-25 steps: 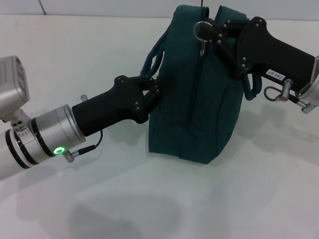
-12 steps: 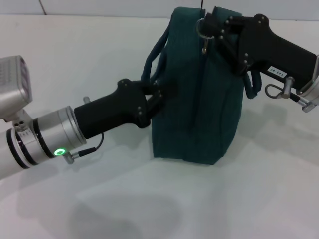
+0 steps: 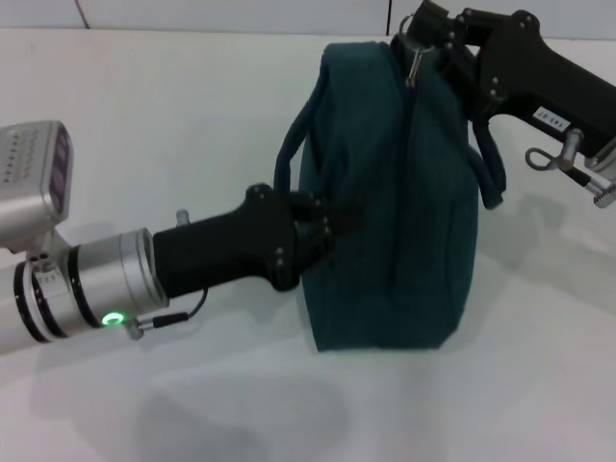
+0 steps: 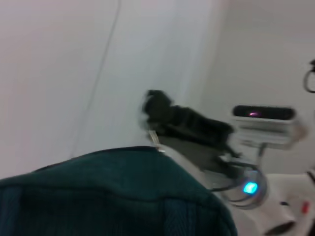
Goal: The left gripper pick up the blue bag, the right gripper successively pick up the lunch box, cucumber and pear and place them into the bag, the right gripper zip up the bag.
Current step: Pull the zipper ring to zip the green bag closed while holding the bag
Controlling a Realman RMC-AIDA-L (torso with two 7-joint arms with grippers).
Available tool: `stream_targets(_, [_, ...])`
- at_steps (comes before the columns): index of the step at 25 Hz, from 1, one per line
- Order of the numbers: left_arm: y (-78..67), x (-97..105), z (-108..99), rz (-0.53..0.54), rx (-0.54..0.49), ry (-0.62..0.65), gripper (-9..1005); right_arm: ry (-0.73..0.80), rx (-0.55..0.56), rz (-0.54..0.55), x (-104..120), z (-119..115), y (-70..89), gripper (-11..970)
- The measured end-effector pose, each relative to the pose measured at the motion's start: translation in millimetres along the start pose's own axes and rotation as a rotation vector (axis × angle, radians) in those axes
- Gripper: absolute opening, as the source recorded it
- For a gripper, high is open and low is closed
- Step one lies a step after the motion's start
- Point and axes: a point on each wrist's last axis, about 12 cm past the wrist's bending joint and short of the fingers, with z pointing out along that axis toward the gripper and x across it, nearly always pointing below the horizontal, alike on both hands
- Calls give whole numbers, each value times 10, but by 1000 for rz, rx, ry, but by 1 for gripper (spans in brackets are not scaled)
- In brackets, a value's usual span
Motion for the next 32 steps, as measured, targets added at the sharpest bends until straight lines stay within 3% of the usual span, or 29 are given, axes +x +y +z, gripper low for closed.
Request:
stream_targets(9, [-155,23,-128,-37,117,32,57,35,58,36,41,-36,-68,17])
stream_targets(19, [-282,6,-408,-29,149,-1,57,109,152,92,141,-72,-165,17])
stream_targets(25, [-221,43,-433,-39,50,-12,56,96,182,122,159,-150,-151,17])
stream_targets(32, [-113,84,-472,-57,-107,-41,56,-12,219,158,125,-472,-28,17])
